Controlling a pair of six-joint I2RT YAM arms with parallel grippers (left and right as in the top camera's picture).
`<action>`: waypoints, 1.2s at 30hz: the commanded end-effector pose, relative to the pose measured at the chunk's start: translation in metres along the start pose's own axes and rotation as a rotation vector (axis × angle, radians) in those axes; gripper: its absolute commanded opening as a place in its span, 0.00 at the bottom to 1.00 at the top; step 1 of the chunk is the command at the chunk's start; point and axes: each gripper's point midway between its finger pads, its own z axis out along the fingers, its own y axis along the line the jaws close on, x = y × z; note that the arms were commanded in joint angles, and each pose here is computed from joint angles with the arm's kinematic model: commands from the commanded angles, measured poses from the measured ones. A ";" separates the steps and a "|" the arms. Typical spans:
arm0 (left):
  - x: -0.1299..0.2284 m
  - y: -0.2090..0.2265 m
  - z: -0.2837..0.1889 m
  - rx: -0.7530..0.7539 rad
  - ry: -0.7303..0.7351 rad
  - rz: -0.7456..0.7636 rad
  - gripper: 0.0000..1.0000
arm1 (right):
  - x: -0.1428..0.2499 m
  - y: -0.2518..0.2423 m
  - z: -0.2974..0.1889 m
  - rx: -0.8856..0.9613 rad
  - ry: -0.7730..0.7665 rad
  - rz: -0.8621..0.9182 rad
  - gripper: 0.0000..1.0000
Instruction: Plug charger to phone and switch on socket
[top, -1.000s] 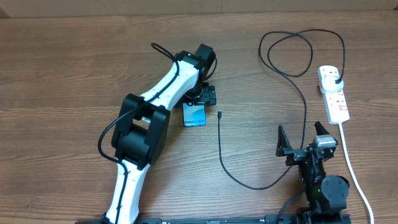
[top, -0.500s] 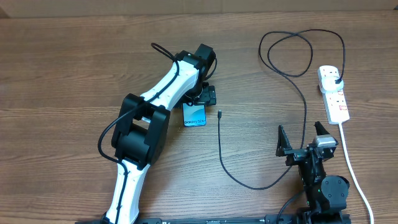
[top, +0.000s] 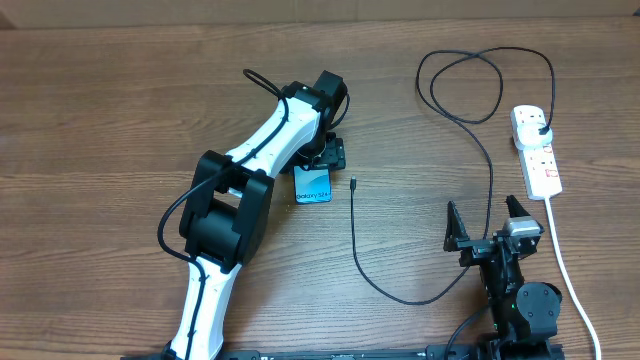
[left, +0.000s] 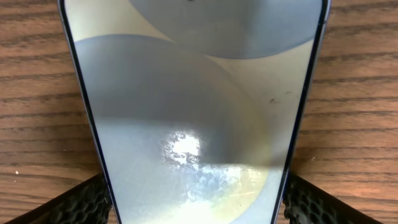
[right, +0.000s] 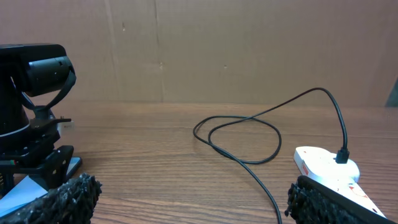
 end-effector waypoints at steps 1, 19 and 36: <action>0.012 0.005 0.027 -0.046 0.059 -0.009 0.87 | 0.002 -0.002 0.000 0.013 -0.005 -0.002 1.00; 0.012 0.005 0.027 -0.046 0.061 -0.009 0.86 | 0.002 -0.002 0.000 0.013 -0.005 -0.001 1.00; 0.014 0.007 0.027 -0.052 0.069 -0.010 0.88 | 0.002 -0.002 0.000 0.013 -0.005 -0.002 1.00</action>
